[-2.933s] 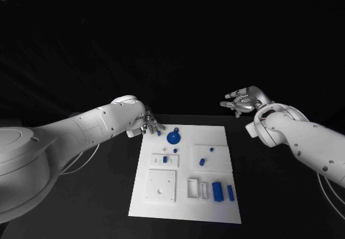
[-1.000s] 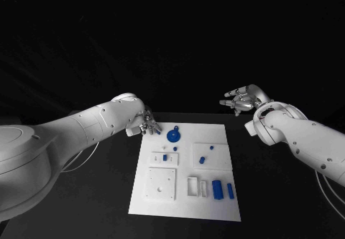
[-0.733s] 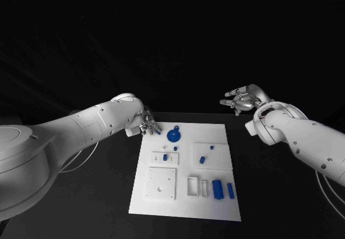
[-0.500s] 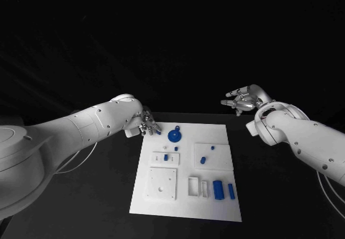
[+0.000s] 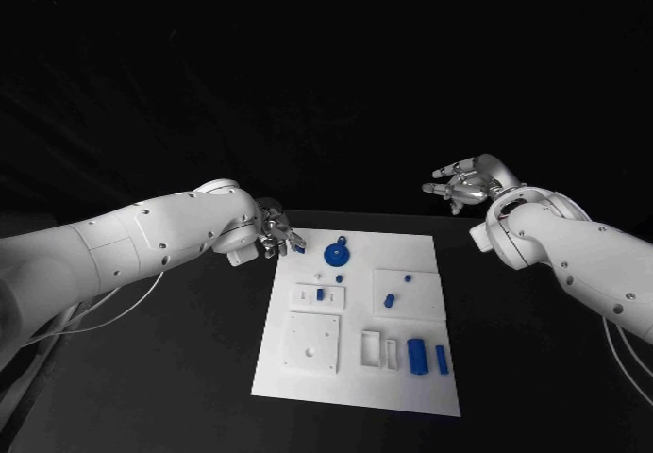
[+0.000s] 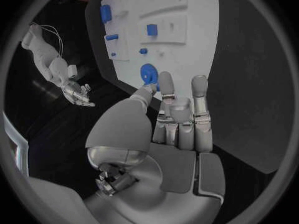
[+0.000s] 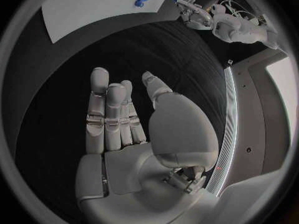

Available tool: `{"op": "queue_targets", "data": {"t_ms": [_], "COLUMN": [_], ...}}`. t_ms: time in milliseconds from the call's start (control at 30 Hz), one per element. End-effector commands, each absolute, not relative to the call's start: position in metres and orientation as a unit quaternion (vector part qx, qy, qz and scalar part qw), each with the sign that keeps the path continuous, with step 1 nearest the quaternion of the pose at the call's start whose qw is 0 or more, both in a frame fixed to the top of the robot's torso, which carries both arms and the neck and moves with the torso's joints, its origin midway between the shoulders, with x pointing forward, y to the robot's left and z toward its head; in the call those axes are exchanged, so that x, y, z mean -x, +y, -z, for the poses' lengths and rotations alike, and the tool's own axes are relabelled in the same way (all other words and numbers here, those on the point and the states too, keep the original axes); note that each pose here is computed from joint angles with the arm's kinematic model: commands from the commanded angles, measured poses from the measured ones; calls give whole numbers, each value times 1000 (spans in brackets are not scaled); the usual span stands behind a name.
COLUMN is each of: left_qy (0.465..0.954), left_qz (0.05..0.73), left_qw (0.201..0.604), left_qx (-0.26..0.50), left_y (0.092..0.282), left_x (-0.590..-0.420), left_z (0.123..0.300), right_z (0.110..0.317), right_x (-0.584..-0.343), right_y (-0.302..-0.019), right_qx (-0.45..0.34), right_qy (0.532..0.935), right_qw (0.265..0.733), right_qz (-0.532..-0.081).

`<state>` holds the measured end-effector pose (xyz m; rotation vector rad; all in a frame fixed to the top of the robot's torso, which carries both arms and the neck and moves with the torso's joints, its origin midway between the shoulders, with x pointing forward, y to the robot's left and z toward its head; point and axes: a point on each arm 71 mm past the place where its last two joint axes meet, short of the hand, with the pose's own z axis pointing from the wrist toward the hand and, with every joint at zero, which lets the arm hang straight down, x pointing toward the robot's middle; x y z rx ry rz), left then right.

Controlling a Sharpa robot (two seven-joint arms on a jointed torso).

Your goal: Assemble the parts on the task board

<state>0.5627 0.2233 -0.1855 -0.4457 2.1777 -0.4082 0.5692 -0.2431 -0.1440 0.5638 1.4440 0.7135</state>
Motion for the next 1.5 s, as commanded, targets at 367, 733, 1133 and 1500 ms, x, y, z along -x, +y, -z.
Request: {"op": "queue_targets", "data": {"t_ms": [367,733,1133,1500], "left_qy": [858,868,876,876], "left_qz": [160,143,134,131], "left_qw": [458,454,447,450], "left_qx": [169,143,122,109], "left_y": [211,202,194,189], "left_x": [-520,-503,-499,-499], "left_z": [193,224,243,249], "right_z": [162,167,168,168], "right_x": [-566,-564,-564,-564], "right_y": [-247,-245,-245,-244], "right_qx": [-254,-254,-253,-253], "right_qy": [651,655,656,656], "right_qw": [644,639,638,638], "right_qz": [-312,-313,-314,-315]}}
